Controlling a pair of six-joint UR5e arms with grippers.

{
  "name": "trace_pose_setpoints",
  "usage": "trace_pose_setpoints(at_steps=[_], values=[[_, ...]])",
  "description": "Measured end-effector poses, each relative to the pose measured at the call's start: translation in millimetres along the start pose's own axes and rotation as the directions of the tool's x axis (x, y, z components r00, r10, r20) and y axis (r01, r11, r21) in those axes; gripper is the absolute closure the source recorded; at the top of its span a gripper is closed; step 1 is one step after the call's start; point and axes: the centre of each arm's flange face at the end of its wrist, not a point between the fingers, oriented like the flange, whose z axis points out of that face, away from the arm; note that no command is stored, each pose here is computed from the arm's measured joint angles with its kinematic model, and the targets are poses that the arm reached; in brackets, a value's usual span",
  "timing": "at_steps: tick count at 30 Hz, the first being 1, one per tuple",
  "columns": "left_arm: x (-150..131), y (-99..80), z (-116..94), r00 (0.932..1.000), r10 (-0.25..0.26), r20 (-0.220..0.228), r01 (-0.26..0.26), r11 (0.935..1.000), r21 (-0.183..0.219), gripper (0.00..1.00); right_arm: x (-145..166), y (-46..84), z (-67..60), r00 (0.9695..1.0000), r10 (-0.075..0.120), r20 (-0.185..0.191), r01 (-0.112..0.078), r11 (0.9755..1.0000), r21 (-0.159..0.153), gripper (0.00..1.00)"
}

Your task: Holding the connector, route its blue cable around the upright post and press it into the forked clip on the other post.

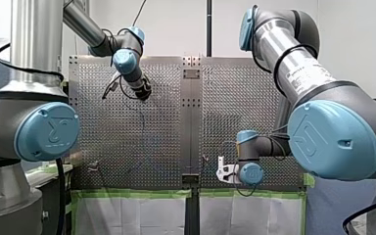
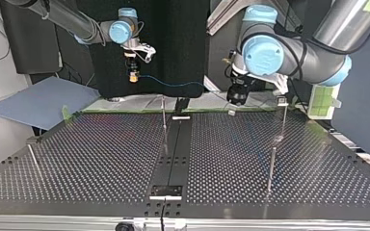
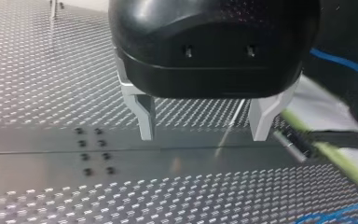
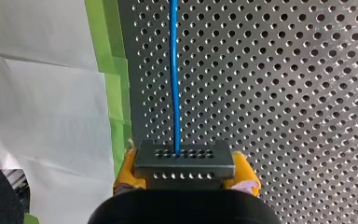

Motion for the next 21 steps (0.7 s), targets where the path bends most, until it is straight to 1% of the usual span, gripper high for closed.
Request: trace_pose_setpoints(at_steps=[6,17,21], values=[[-11,8.5,9,0.9983,0.0,0.058,0.002,0.9993,-0.036,0.0,0,-1.6,-0.7,1.0,-0.001,0.001,0.001,1.0,0.004,1.0],[-12,12.8,27,0.9929,0.022,0.117,-0.011,0.9958,-0.091,0.0,-1,-1.7,-2.0,0.9999,-0.001,0.013,0.0,1.0,0.004,1.0],[-15,17.9,32,0.9892,0.021,0.145,-0.003,0.9926,-0.122,0.0,-1,-1.8,-2.1,0.9999,-0.001,0.014,0.0,1.0,0.004,1.0]])
